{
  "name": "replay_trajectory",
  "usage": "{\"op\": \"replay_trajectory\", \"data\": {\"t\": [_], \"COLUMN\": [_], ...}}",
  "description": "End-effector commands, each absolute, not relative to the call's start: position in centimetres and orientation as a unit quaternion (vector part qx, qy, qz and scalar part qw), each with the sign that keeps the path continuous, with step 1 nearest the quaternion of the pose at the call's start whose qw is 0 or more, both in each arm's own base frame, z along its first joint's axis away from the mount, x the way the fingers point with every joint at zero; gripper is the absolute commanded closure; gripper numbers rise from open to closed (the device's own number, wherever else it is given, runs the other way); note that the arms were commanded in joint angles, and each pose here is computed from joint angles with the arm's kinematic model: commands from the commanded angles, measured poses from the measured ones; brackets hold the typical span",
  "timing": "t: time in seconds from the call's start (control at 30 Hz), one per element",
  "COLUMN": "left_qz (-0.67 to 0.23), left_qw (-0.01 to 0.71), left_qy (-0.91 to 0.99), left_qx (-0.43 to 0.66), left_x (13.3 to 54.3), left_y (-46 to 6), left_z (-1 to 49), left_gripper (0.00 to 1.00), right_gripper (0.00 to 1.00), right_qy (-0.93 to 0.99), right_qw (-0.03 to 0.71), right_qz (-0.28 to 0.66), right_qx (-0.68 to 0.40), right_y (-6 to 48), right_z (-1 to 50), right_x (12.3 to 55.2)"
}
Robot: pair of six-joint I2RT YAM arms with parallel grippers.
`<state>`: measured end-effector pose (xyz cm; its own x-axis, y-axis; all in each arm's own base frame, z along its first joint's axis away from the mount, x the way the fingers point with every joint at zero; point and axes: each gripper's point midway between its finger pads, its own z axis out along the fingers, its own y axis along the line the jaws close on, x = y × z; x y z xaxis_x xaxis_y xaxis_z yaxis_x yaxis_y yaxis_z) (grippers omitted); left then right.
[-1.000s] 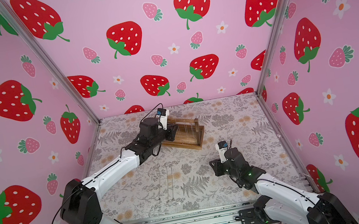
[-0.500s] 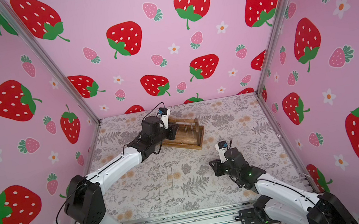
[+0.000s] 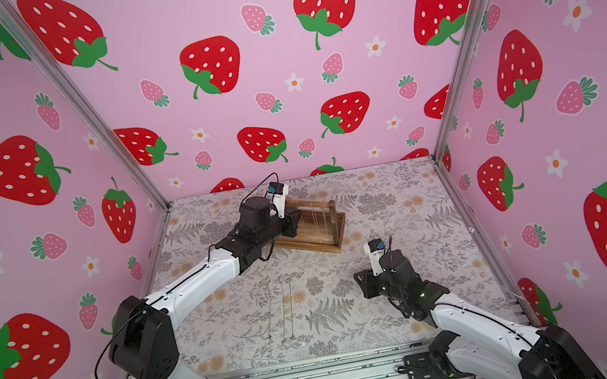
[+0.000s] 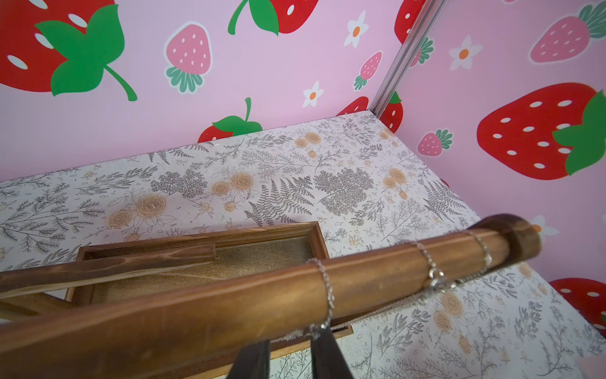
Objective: Take the necklace off the jewelry display stand
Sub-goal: Take off the necklace from the stand.
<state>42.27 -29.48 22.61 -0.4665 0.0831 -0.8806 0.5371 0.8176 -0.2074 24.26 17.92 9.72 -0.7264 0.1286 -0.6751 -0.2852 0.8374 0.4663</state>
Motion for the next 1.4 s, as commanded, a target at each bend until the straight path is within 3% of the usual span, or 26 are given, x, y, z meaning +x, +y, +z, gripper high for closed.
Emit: {"op": "replay_trajectory", "data": {"t": [0.0, 0.2, 0.33, 0.9, 1.37], "left_qz": [-0.257, -0.255, -0.254, -0.179, 0.006], "left_qw": [0.504, 0.506, 0.506, 0.524, 0.51], "left_qy": [0.803, 0.803, 0.804, 0.82, 0.86], "left_qx": [0.187, 0.182, 0.183, 0.143, 0.007], "left_x": [42.7, 42.8, 42.7, 41.8, 44.6], "left_y": [-30.0, -29.8, -29.8, -24.1, -14.0], "left_z": [25.6, 25.8, 26.1, 28.0, 27.5], "left_gripper": [0.77, 0.83, 1.0, 1.0, 1.0], "right_gripper": [0.77, 0.77, 0.77, 0.77, 0.77], "right_qy": [0.88, 0.881, 0.88, 0.882, 0.881], "right_qw": [0.373, 0.37, 0.37, 0.369, 0.368], "right_qz": [0.29, 0.291, 0.292, 0.29, 0.294], "right_qx": [-0.045, -0.045, -0.046, -0.046, -0.044], "right_y": [18.2, 18.3, 18.4, 18.4, 18.5], "right_z": [10.2, 10.1, 10.2, 10.0, 9.9], "right_x": [24.6, 24.6, 24.7, 24.7, 24.7]}}
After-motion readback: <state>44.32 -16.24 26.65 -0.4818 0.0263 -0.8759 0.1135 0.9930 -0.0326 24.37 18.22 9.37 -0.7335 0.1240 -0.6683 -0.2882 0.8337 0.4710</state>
